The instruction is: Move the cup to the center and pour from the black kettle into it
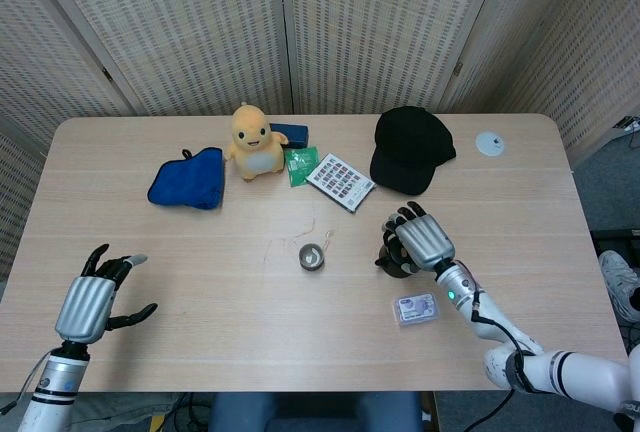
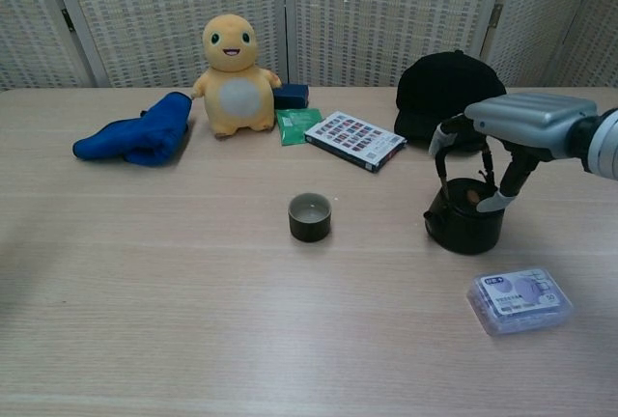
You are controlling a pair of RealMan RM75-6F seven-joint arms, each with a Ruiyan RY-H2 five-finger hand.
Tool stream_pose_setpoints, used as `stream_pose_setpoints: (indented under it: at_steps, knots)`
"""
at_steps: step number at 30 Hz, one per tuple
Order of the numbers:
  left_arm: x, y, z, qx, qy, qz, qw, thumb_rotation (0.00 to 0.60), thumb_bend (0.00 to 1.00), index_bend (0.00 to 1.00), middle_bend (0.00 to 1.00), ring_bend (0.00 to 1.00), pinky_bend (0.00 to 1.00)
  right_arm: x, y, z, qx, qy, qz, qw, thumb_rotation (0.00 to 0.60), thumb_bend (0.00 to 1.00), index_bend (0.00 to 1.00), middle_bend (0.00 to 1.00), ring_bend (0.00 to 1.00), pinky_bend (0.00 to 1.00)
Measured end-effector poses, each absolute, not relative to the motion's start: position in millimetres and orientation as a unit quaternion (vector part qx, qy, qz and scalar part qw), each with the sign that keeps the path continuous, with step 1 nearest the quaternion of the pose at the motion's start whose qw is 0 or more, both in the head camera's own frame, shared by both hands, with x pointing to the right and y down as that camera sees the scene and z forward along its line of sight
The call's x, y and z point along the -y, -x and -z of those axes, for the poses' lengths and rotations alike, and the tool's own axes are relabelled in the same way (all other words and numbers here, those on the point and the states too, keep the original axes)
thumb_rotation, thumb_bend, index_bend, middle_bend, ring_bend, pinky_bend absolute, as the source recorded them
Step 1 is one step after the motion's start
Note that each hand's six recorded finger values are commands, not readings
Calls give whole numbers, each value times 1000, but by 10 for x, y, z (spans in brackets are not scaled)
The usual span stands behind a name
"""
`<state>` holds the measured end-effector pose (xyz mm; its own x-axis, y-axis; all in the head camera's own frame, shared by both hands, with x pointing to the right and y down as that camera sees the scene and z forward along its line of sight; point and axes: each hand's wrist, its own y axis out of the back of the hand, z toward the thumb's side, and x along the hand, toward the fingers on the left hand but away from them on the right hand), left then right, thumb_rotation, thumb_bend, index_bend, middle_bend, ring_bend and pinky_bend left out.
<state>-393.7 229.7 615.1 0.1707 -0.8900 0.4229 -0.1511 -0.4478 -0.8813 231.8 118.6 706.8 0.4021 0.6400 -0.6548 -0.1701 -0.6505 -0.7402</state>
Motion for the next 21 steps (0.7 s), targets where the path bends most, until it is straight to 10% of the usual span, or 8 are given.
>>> stream_pose_setpoints:
  at_steps: [21]
  knots:
    - [-2258, 3923, -6105, -388, 675, 511, 364, 0, 23, 233, 290, 306, 55, -1296, -2691, -6550, 220, 704, -520, 430, 600, 0, 107, 95, 0, 13]
